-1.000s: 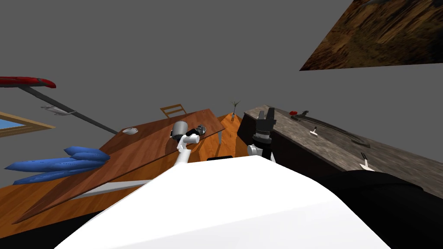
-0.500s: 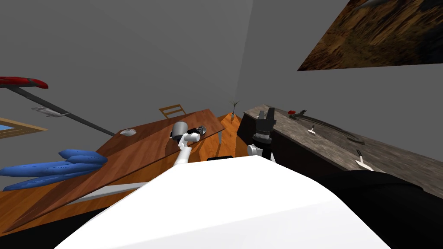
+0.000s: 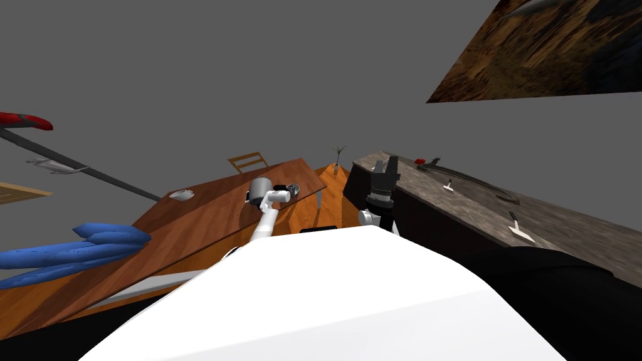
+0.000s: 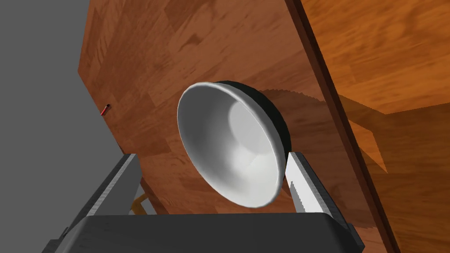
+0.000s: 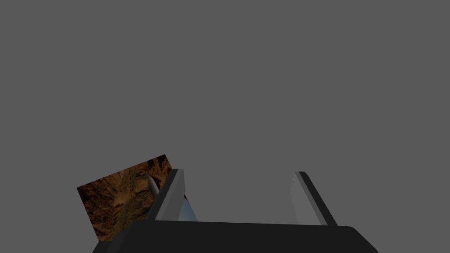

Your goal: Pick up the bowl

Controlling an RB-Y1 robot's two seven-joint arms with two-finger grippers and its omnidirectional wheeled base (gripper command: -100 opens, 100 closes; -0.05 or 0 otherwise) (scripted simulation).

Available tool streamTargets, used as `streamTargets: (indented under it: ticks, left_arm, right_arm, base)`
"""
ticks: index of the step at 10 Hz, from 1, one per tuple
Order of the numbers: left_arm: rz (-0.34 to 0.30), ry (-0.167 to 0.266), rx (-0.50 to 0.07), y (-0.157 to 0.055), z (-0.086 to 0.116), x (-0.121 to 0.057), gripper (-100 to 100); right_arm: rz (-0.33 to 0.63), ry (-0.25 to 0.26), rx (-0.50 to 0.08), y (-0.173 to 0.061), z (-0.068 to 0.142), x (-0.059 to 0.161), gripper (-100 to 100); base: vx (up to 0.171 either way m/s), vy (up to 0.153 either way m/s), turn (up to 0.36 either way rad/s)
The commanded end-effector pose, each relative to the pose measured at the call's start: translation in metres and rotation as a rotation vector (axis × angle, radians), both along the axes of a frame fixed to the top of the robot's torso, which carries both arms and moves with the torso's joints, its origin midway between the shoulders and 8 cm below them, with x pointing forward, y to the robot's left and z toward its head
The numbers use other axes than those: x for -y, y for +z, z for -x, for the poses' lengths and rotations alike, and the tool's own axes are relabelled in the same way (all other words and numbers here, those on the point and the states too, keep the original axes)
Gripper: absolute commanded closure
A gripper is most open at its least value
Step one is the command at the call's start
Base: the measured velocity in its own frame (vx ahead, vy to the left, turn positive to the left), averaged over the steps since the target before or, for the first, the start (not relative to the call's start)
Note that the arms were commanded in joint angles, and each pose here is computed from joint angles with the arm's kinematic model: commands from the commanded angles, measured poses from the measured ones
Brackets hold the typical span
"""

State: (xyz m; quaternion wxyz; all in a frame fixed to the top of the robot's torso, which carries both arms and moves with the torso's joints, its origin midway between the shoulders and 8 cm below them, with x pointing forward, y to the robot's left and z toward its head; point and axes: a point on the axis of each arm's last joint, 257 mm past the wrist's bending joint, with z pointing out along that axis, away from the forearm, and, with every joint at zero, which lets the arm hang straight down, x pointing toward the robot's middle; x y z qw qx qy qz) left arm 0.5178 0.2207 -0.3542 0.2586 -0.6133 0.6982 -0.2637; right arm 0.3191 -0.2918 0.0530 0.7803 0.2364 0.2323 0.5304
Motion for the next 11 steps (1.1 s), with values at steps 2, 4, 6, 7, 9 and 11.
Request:
streamTargets:
  ticks: [2,4,6,7,9,11]
  left_arm:
    - [-0.008,0.005,-0.087,-0.015,0.008,-0.002,-100]
    - [-0.014,0.009,-0.147,-0.025,0.015,-0.004,-100]
    - [-0.020,0.014,-0.200,-0.033,0.021,-0.006,-100]
    - [-0.025,0.018,-0.239,-0.039,0.026,-0.009,-100]
    - [-0.031,0.024,-0.296,-0.049,0.035,-0.012,-100]
    - [-0.042,0.036,-0.377,-0.063,0.050,-0.019,-100]
  right_arm:
    - [0.000,0.000,0.000,0.000,0.000,0.000,0]
    - [0.000,0.000,0.000,0.000,0.000,0.000,0]
    - [0.000,0.000,0.000,0.000,0.000,0.000,0]
    - [0.000,0.000,0.000,0.000,0.000,0.000,0]
    - [0.000,0.000,0.000,0.000,0.000,0.000,0]
    - [0.000,0.000,0.000,0.000,0.000,0.000,0]
  base:
    - [0.014,0.046,-0.051]
    - [0.013,0.046,-0.044]
    - [0.021,0.048,-0.049]
    - [0.046,0.082,-0.080]
    - [0.028,0.054,-0.046]
    - [0.051,0.080,-0.069]
